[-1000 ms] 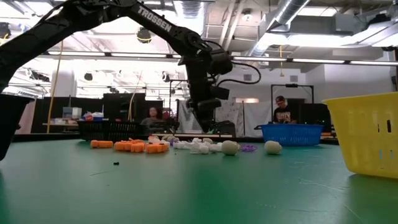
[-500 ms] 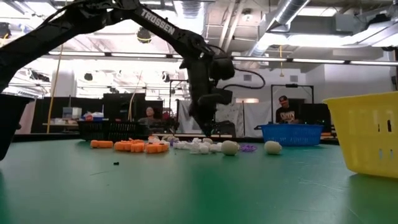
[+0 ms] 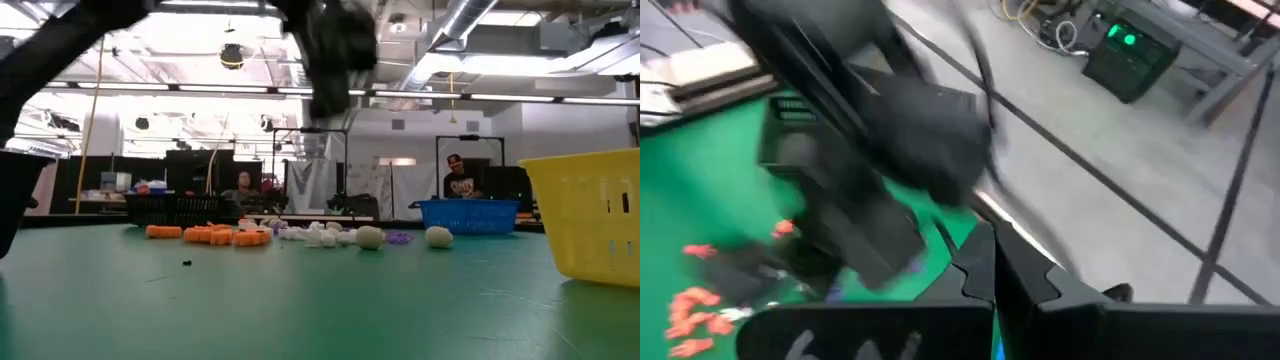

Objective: Sort Halloween decoration
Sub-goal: Put the purple spider toy into the top black basket

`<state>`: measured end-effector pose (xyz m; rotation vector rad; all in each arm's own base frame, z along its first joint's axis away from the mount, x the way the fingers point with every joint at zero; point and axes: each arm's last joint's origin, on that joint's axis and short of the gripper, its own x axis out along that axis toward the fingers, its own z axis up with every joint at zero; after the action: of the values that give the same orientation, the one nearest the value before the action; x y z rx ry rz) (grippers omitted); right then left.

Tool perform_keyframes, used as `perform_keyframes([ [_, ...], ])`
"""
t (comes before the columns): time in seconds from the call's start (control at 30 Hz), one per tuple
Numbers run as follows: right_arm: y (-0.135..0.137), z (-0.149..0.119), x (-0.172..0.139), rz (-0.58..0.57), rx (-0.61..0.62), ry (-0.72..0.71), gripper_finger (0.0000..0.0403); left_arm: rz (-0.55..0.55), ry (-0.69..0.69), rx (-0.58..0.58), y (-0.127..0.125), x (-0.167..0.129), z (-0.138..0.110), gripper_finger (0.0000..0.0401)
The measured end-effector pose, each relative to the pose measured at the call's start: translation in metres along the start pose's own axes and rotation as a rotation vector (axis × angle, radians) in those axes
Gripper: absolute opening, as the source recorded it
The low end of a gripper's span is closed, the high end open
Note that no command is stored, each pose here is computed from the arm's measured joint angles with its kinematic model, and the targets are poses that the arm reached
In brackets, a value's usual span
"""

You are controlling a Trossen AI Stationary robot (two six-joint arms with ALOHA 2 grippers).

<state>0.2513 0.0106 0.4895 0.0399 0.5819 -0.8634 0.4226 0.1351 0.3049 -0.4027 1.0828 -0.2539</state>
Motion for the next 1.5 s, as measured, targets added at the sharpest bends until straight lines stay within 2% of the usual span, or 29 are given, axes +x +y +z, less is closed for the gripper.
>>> perform_keyframes([
  [0.13,-0.006,-0.015,0.042,-0.132,-0.042,0.143,0.0035,0.121,-0.167,0.099,-0.047,-0.087,-0.015,0.0000],
  [0.23,-0.002,-0.029,0.082,-0.167,-0.064,0.241,0.0049,0.259,-0.318,0.160,-0.087,-0.152,-0.040,0.0000],
  [0.4,0.013,-0.053,0.153,0.002,-0.073,0.343,0.0097,0.411,-0.601,0.227,-0.149,-0.242,-0.101,0.0000],
  [0.53,0.015,-0.071,0.211,0.124,0.041,0.361,0.0164,0.446,-0.866,0.248,-0.188,-0.295,-0.150,0.0000],
  [0.63,0.013,-0.081,0.248,0.175,0.122,0.392,0.0215,0.472,-1.037,0.238,-0.209,-0.322,-0.182,0.0000],
  [0.77,0.021,-0.105,0.297,0.178,0.165,0.480,0.0251,0.502,-1.174,0.196,-0.225,-0.344,-0.219,0.0017],
  [0.9,0.038,-0.126,0.329,0.188,0.175,0.551,0.0255,0.543,-1.230,0.144,-0.232,-0.353,-0.243,0.0053],
  [1.0,0.047,-0.139,0.347,0.181,0.158,0.599,0.0255,0.539,-1.240,0.116,-0.234,-0.355,-0.252,0.0084],
  [1.1,0.052,-0.145,0.360,0.185,0.164,0.627,0.0255,0.535,-1.225,0.102,-0.234,-0.354,-0.255,0.0112],
  [1.27,0.046,-0.146,0.369,0.170,0.200,0.638,0.0255,0.535,-1.185,0.077,-0.229,-0.347,-0.250,0.0144],
  [1.5,0.044,-0.150,0.371,0.195,0.205,0.681,0.0255,0.574,-1.141,0.046,-0.219,-0.336,-0.238,0.0153],
])
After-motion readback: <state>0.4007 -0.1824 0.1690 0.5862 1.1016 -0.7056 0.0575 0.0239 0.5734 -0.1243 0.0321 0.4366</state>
